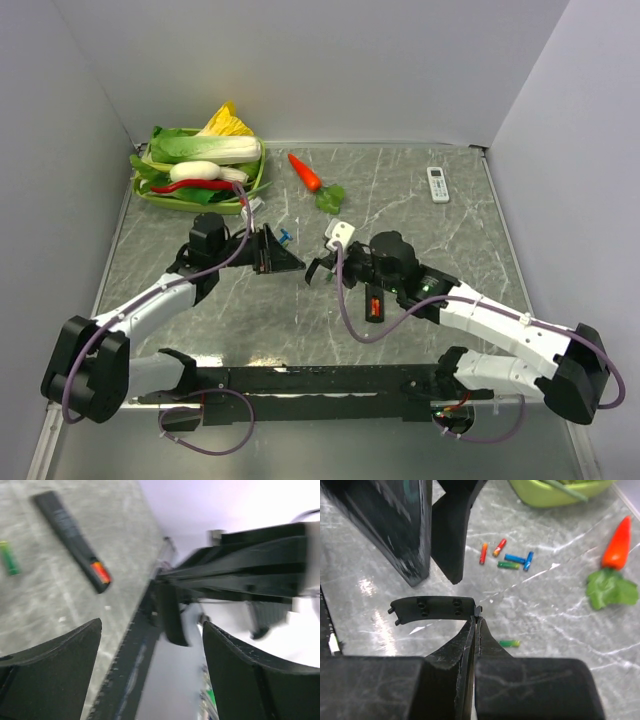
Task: Load the batteries into the remote control
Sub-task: Pick up the battery cover at the center of the board.
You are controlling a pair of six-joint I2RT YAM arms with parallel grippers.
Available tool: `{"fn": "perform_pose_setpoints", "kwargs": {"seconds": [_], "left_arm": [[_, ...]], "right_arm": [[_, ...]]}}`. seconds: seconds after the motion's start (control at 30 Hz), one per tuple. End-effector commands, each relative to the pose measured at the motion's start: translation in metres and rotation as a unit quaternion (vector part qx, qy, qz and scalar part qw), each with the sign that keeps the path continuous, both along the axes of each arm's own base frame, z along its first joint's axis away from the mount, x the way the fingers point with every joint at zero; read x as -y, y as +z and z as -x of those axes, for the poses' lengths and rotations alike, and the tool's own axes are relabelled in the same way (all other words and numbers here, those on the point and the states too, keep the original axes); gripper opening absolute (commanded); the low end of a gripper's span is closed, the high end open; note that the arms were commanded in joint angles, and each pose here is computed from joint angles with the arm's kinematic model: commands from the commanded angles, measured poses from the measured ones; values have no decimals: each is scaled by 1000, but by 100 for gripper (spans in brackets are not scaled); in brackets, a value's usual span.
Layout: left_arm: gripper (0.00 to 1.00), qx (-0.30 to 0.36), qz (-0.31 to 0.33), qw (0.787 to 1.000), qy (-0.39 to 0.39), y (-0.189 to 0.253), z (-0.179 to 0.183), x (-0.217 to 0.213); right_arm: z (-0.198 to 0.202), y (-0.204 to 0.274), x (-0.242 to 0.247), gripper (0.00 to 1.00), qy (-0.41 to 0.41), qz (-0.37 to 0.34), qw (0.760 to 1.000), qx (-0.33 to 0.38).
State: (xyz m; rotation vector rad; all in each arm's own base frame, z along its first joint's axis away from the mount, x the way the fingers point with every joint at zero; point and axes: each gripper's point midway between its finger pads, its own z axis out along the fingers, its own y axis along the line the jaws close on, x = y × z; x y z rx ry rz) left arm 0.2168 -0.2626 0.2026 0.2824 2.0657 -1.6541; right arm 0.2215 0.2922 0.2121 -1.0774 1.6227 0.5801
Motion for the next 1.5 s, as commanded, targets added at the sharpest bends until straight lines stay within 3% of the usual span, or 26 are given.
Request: {"fn": "perform_pose_setpoints", "kwargs": {"seconds": [0.0, 0.33, 0.57, 0.93, 1.27, 1.37, 1.47], "left_arm": [[85, 61, 83, 991, -85, 60, 18, 9], [82, 8, 97, 990, -106, 75, 20, 25], [76, 9, 115, 987, -111, 94, 23, 31], [56, -1, 144, 982, -120, 111, 33, 31], [41, -5, 125, 985, -115, 107, 34, 34], [29, -6, 121, 986, -112, 106, 33, 34], [14, -12, 102, 990, -97, 97, 30, 34]], "right_arm": [[1, 34, -5, 0, 30, -46, 994, 94], [11, 63, -6, 0, 55, -99, 982, 148], [14, 74, -8, 0, 68, -111, 977, 168], [20, 79, -6, 0, 80, -118, 974, 177], [24, 77, -8, 0, 94, -113, 973, 178], [25, 75, -8, 1, 95, -112, 974, 171], [25, 72, -5, 11, 87, -107, 978, 154]]}}
